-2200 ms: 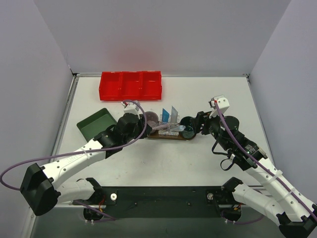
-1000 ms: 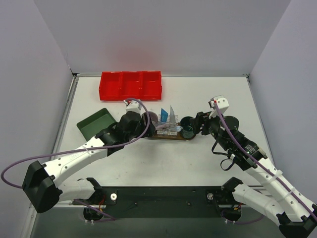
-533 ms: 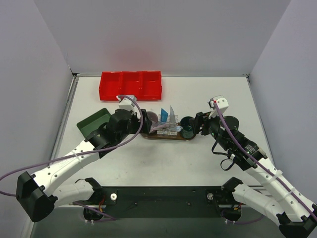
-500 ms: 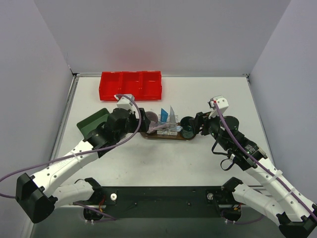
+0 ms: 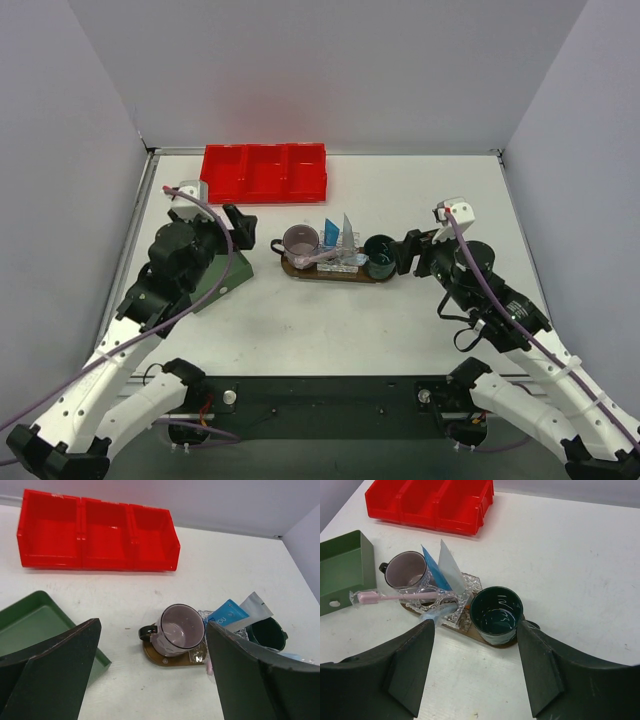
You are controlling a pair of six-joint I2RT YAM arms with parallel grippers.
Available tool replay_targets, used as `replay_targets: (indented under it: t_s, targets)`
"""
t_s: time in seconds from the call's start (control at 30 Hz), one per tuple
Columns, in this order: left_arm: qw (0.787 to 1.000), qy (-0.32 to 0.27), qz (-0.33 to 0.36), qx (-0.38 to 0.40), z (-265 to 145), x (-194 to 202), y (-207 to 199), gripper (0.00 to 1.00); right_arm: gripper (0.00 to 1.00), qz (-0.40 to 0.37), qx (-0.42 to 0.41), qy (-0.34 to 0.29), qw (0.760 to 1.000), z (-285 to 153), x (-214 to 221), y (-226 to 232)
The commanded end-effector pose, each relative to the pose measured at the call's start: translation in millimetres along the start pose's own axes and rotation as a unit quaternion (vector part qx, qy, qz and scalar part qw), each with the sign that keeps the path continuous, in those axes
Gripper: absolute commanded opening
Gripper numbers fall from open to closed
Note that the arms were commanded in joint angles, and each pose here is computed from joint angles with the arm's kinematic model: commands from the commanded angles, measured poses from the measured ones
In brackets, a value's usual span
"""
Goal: Prepare toiletry sets of a toothbrush and toothpaste on the tray
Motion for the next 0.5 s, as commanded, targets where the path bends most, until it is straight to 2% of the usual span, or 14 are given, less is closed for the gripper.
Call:
replay_targets:
  t_s: [0.0, 0.17, 0.47]
  targets:
    - [0.996, -0.079, 0.035, -0.024, -20, -18, 14, 0.97, 0.62, 0.004, 0.021, -0.021, 1.000, -9, -5, -7]
    - [0.991, -0.123, 0.033, -0.050, -43, -23, 25, 0.97, 0.62, 0.001, 0.016, -0.037, 0.999, -18, -6, -10]
    - [0.988, -0.121, 0.027, -0.091, -52, -21, 35, 0.97, 0.62, 0.002, 0.015, -0.052, 0.999, -21, -7, -12]
Point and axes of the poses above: each gripper's point midway between its finger pads, its own z axis out along the fingers, its own y axis along the line the jaws close on, x = y × z, the point moved 8 cm from there along -z, back along the fingers, and after that the axes turned 15 degrees about z, right-handed, at the moved point
